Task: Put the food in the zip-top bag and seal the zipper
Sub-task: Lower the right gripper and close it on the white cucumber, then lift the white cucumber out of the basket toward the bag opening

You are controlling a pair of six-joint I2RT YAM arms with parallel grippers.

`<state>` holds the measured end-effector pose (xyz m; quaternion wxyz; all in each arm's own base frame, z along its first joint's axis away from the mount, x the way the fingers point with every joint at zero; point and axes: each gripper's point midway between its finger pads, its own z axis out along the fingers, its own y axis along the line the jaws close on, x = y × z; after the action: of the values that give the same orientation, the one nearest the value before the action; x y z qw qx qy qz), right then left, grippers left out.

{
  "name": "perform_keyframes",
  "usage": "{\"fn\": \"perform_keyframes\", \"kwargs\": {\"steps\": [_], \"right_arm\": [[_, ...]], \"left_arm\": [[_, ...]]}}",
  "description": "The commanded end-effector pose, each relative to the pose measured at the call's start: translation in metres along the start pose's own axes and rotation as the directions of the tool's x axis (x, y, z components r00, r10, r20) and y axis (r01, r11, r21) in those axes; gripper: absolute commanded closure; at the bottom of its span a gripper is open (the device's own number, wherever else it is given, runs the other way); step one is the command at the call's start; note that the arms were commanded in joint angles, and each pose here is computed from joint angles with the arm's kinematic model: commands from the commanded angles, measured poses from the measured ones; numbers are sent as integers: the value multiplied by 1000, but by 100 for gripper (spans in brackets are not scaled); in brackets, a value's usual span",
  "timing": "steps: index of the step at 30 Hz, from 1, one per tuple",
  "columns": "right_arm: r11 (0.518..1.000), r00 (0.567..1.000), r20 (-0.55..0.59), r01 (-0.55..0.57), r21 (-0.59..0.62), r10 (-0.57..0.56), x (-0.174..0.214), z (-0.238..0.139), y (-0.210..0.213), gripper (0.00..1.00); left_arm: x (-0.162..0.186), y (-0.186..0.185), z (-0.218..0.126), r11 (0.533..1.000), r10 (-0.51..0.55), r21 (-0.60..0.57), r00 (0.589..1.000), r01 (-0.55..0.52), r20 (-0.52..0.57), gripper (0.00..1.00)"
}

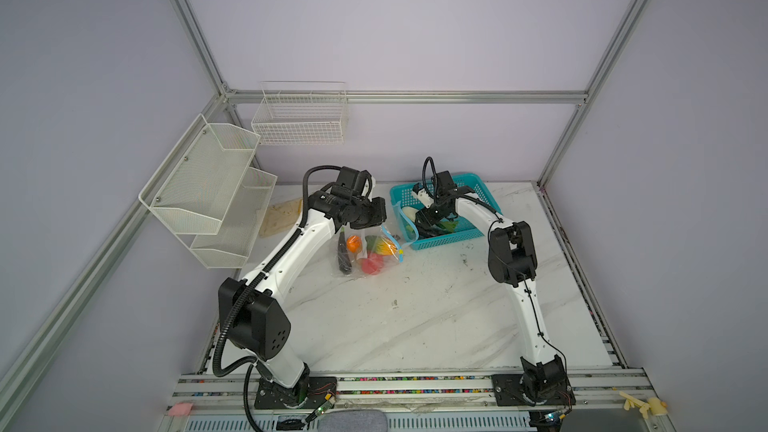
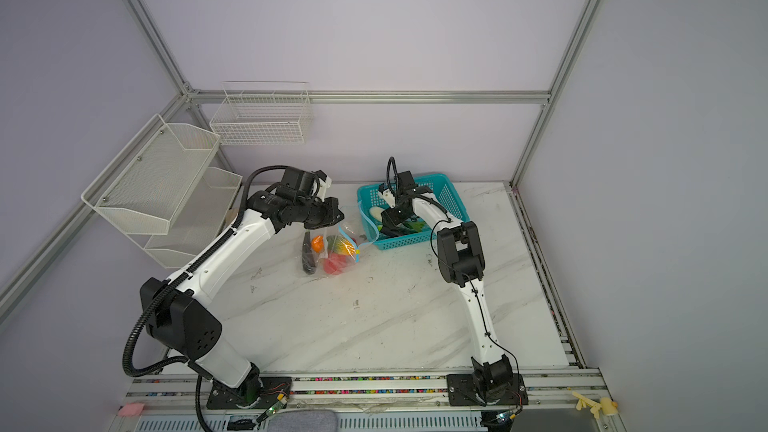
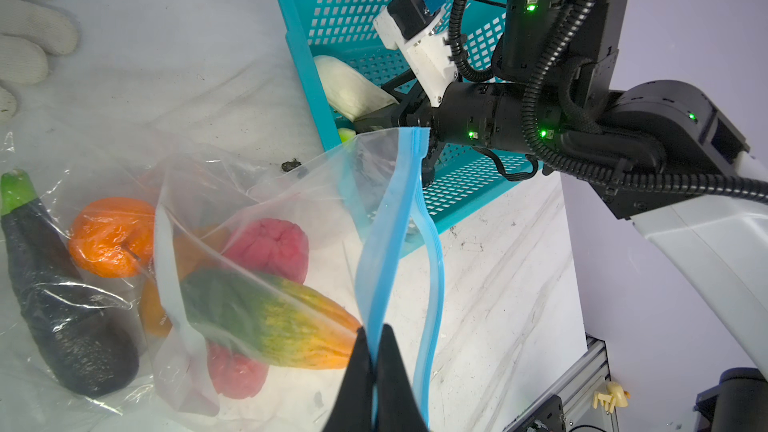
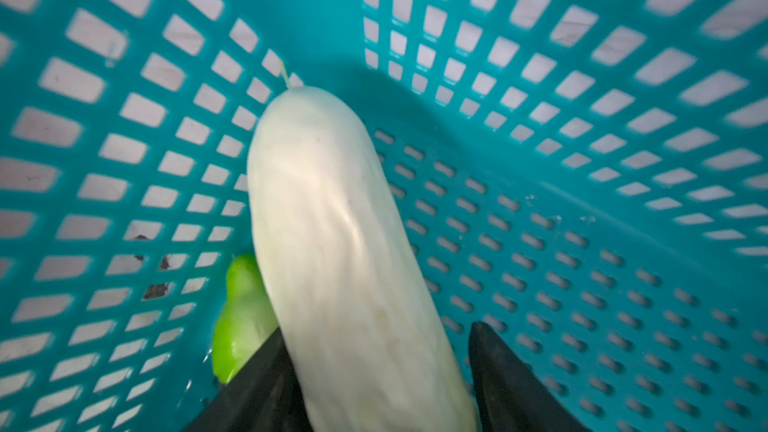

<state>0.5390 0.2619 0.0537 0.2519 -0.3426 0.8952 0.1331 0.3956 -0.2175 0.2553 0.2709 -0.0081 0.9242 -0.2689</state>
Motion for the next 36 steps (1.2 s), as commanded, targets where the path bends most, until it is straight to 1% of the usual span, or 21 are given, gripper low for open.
{"fn": "perform_keyframes", "kwargs": {"steps": [1,7,14,19,27,36], "right_arm": [[1000,999,-38,13,4,-13,10,-4,0,28],[1000,999,-43,14,-12,-15,12,3,3,28],[999,999,-45,22,-23,-23,10,2,4,36],[998,998,-22,54,-32,-55,2,-8,7,42],[996,996,3,89,-31,-89,-11,-27,10,47],[992,992,16,125,-9,-125,-21,-50,9,48]], "left_arm": [[-9,-6,-8,999,-2,32,999,1,39,100],[-9,-6,-6,1000,-5,31,999,3,37,100],[-9,-7,-6,999,-7,32,999,6,36,100],[-10,-8,-6,999,-10,39,999,8,34,100],[-10,-9,-7,999,-9,40,999,8,36,100],[-10,-7,-7,999,-12,35,999,11,37,100]]}}
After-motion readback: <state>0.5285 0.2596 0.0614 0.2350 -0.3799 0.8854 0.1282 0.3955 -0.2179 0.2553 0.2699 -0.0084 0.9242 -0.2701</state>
